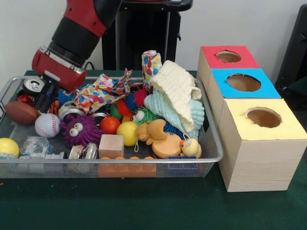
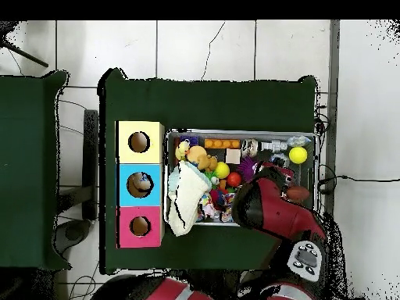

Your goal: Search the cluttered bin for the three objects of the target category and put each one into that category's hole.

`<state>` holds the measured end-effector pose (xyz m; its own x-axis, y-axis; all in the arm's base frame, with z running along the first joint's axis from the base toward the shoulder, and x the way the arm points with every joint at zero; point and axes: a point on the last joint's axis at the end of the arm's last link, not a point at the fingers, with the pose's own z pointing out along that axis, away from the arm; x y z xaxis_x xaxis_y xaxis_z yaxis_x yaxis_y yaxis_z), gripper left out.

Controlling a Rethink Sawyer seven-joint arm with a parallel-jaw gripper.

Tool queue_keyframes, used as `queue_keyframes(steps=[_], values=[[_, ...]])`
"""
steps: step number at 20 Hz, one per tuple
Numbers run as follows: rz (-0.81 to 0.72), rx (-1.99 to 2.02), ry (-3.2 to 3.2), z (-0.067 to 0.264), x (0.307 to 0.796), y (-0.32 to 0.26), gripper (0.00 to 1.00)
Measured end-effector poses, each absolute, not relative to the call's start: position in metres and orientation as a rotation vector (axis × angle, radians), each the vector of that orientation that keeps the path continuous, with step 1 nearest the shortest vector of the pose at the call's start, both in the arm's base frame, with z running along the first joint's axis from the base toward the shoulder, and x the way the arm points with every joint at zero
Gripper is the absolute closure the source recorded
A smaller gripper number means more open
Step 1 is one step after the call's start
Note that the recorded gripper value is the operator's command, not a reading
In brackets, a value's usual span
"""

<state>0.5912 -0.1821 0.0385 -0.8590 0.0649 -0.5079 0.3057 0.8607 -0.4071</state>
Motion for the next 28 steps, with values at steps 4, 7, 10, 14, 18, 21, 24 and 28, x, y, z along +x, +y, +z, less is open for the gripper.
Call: queue_keyframes(steps=[4, 7, 10, 14, 18, 21, 24, 28], values=[[-0.669, 0.317, 2.560, 0.062, 0.595, -0.188, 1.00], [-0.672, 0.340, 2.566, 0.069, 0.595, -0.194, 1.00], [-0.676, 0.382, 2.573, 0.070, 0.591, -0.209, 1.00], [-0.668, 0.419, 2.580, 0.064, 0.586, -0.221, 1.00], [-0.653, 0.444, 2.602, 0.050, 0.580, -0.226, 1.00], [-0.640, 0.445, 2.615, 0.041, 0.579, -0.222, 1.00], [-0.624, 0.454, 2.624, 0.033, 0.580, -0.216, 1.00], [-0.605, 0.473, 2.627, 0.027, 0.583, -0.209, 1.00]])
